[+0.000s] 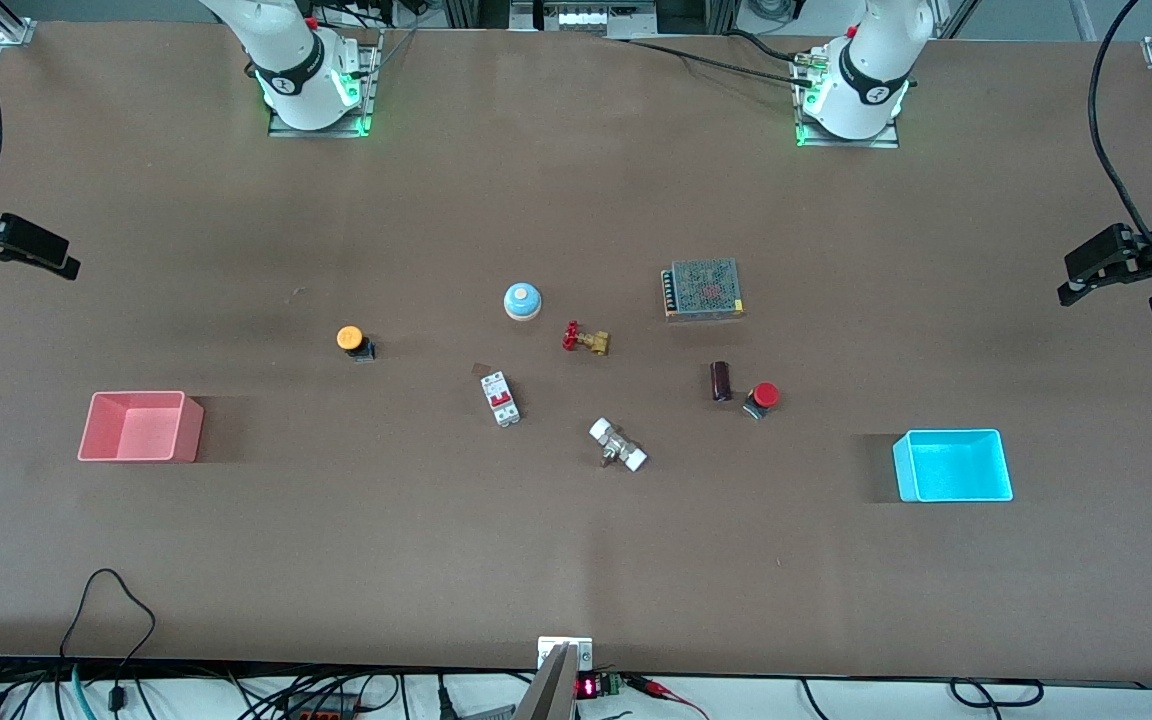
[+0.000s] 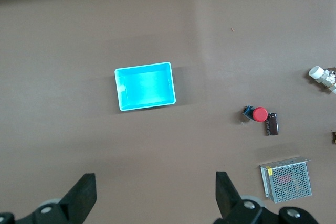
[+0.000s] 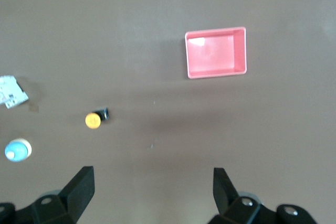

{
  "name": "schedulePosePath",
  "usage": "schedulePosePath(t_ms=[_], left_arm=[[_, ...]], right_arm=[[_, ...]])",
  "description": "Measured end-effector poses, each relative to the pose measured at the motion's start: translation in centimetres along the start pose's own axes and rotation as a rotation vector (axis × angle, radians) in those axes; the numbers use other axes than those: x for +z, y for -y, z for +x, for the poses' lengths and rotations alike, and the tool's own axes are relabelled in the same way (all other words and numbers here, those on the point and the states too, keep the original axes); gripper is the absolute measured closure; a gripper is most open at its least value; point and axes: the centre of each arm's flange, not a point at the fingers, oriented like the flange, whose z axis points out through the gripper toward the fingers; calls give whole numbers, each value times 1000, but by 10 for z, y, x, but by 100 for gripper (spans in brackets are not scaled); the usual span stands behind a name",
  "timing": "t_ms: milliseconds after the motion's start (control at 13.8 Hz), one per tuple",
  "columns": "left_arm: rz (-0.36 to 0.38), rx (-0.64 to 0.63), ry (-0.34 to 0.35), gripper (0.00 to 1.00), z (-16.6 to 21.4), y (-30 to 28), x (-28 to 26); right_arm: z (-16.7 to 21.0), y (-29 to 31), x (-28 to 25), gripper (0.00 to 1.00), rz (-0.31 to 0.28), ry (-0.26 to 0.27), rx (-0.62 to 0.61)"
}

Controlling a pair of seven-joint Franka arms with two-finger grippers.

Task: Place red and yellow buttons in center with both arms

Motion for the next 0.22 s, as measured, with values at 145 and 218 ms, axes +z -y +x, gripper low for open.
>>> schedulePosePath(t_ms=[145,218], left_arm=[[-1,4,0,0,0,-2,0],[-1,6,0,0,1,-4,0]], right_arm=[[-5,1,0,0,-1,20,-13],[-5,1,-1,0,-1,22,-16]])
